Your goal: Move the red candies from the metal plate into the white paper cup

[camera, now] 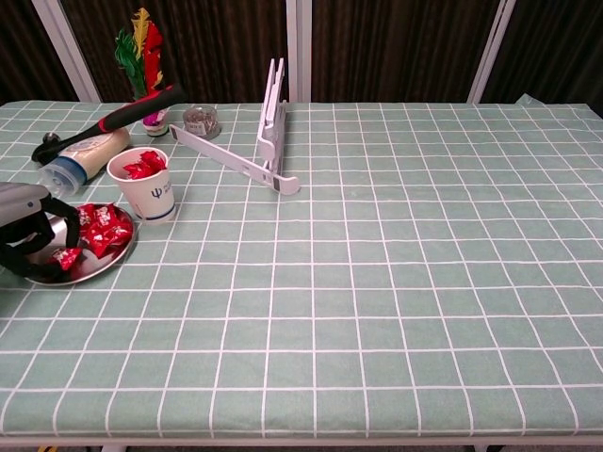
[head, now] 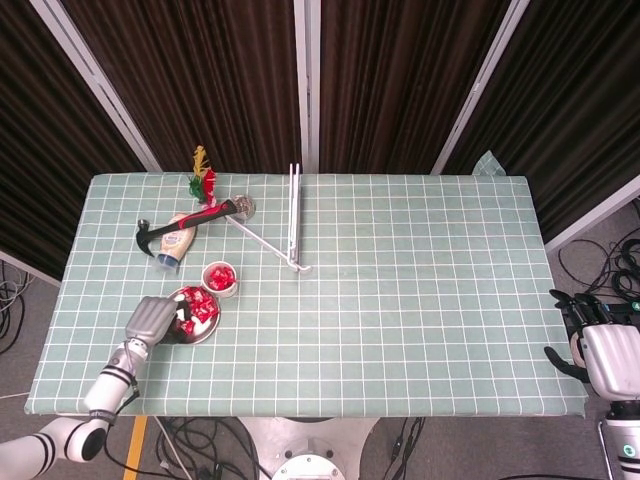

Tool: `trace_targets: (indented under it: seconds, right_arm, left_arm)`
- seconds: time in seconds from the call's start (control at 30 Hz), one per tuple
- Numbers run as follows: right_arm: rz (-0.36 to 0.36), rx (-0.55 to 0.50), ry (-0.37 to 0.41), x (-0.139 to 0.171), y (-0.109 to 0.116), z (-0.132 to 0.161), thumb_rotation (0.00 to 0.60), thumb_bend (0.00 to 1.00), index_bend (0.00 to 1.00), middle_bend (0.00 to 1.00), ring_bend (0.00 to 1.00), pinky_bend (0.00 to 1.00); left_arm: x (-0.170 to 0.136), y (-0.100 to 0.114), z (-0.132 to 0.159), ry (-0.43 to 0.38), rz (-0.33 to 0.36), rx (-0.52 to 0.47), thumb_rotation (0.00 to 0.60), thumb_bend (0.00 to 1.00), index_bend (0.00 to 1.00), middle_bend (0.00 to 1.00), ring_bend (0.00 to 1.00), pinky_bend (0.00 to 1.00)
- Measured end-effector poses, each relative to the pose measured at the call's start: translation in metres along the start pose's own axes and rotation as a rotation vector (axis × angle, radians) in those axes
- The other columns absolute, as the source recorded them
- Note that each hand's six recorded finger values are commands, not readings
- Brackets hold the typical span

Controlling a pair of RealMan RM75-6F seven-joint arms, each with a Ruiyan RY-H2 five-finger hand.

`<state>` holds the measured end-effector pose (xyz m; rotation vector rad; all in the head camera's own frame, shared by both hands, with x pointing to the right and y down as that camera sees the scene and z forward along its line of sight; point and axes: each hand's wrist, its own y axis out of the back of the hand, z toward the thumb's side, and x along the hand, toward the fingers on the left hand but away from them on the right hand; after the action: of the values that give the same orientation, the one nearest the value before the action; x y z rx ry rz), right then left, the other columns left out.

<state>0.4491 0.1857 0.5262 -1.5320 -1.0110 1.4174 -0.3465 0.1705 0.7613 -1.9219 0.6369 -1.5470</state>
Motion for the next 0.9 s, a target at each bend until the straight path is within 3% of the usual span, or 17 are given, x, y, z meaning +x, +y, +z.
trace_targets:
  seconds: [0.23,0.47,0.6,0.77,0.9]
  right_arm:
    - [0.0,-0.001,0.0,0.0,0.0,-0.001,0.6,0.11,0.17,0.32,0.2,0.48]
    - [0.002,-0.003,-0.001,0.0,-0.001,-0.001,0.6,0.11,0.17,0.32,0.2,0.48]
    - [0.001,-0.006,-0.001,0.0,-0.002,-0.002,0.6,0.11,0.17,0.32,0.2,0.48]
    - [0.001,-0.006,-0.013,0.001,-0.002,-0.005,0.6,0.11,0.17,0.32,0.2,0.48]
    - [0.0,-0.005,-0.023,0.002,-0.002,-0.008,0.6,0.11,0.17,0.32,0.2,0.48]
  left_arm:
    - [-0.002,0.008,0.002,-0.006,0.025,-0.05,0.6,0.34,0.62,0.96,0.99,1.0]
    - [-0.002,0.063,0.004,-0.027,0.168,-0.142,0.6,0.34,0.62,0.96,0.99,1.0]
    - [0.009,0.094,0.014,-0.064,0.232,-0.143,0.6,0.34,0.62,0.96,0.99,1.0]
    - [0.029,0.111,0.034,-0.112,0.23,-0.116,0.6,0.34,0.62,0.96,0.99,1.0]
    - [0.039,0.109,0.042,-0.117,0.202,-0.072,0.6,0.34,0.61,0.96,0.98,1.0]
